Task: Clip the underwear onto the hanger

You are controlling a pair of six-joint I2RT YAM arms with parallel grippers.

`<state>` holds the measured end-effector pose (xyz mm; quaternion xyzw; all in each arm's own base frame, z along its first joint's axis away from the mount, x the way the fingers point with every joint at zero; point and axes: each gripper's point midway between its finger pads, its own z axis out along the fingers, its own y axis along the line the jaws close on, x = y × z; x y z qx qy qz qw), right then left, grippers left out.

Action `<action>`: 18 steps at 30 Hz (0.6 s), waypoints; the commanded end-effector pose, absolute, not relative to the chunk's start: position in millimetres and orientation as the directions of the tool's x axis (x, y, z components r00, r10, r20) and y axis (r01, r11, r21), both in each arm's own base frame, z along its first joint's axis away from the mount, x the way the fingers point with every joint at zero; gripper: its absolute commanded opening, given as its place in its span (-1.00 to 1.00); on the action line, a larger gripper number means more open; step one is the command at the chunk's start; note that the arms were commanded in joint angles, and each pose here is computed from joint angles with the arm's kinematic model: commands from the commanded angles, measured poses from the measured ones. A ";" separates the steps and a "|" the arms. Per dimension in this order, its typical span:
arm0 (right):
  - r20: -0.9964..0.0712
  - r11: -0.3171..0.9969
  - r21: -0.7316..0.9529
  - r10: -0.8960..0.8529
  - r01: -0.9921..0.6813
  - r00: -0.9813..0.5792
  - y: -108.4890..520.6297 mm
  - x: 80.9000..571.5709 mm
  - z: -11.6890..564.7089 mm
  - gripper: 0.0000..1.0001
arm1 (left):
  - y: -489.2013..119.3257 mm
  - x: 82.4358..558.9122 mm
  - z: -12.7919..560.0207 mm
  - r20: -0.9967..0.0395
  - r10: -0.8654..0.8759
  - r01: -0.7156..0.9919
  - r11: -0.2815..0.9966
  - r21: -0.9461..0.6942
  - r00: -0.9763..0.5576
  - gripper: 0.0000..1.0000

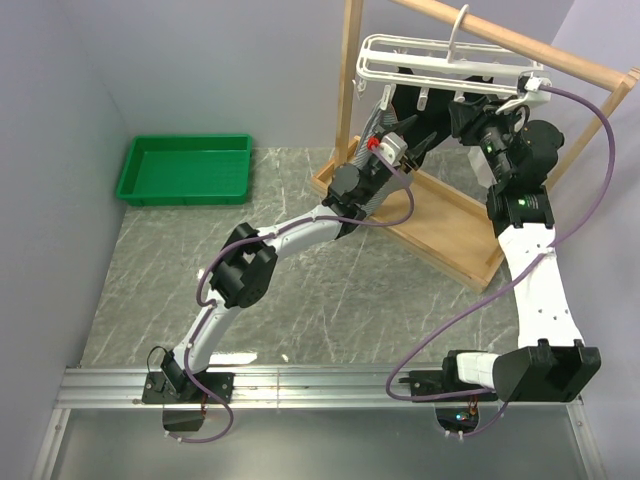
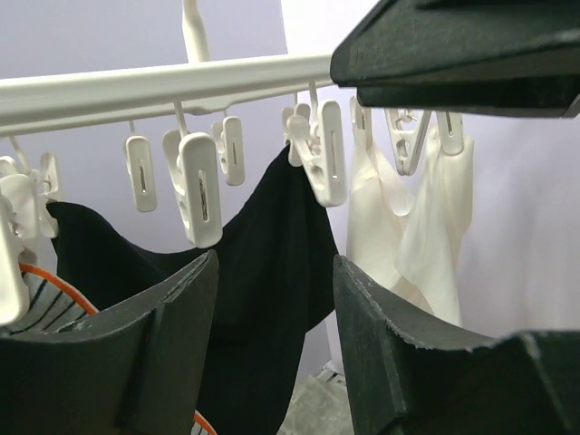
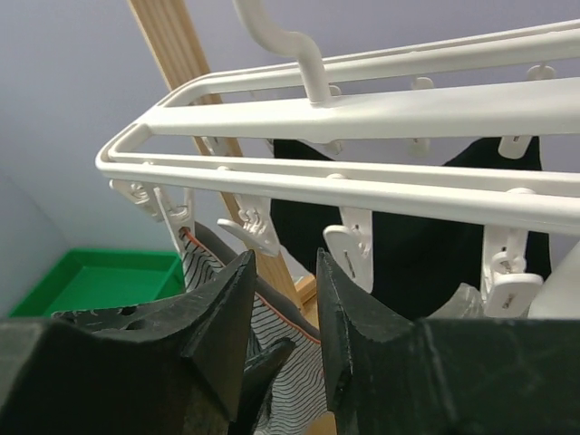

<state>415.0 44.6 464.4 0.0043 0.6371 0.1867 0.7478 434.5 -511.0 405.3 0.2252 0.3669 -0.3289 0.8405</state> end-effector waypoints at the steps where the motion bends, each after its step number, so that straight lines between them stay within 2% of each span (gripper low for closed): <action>1: -0.946 0.946 0.217 0.265 -0.241 0.188 34.7 415.8 484.2 -0.18 | -490.7 424.8 447.3 -0.699 -0.449 0.708 0.696 0.116 0.556 0.18; 3: -0.942 0.945 0.227 0.274 -0.237 0.193 34.0 419.9 484.4 -0.07 | -490.3 424.7 447.2 -0.699 -0.450 0.708 0.697 0.114 0.555 0.18; 7: -0.942 0.942 0.250 0.290 -0.225 0.170 32.1 436.3 476.7 0.01 | -487.1 426.3 447.4 -0.701 -0.447 0.705 0.700 0.113 0.557 0.19; 13: -0.940 0.939 0.262 0.301 -0.223 0.162 33.4 452.8 474.8 0.00 | -484.4 428.1 445.9 -0.701 -0.443 0.702 0.702 0.117 0.559 0.19; 18: -0.935 0.938 0.270 0.309 -0.216 0.173 34.4 460.6 479.2 -0.11 | -484.6 426.7 446.8 -0.698 -0.445 0.707 0.696 0.124 0.560 0.19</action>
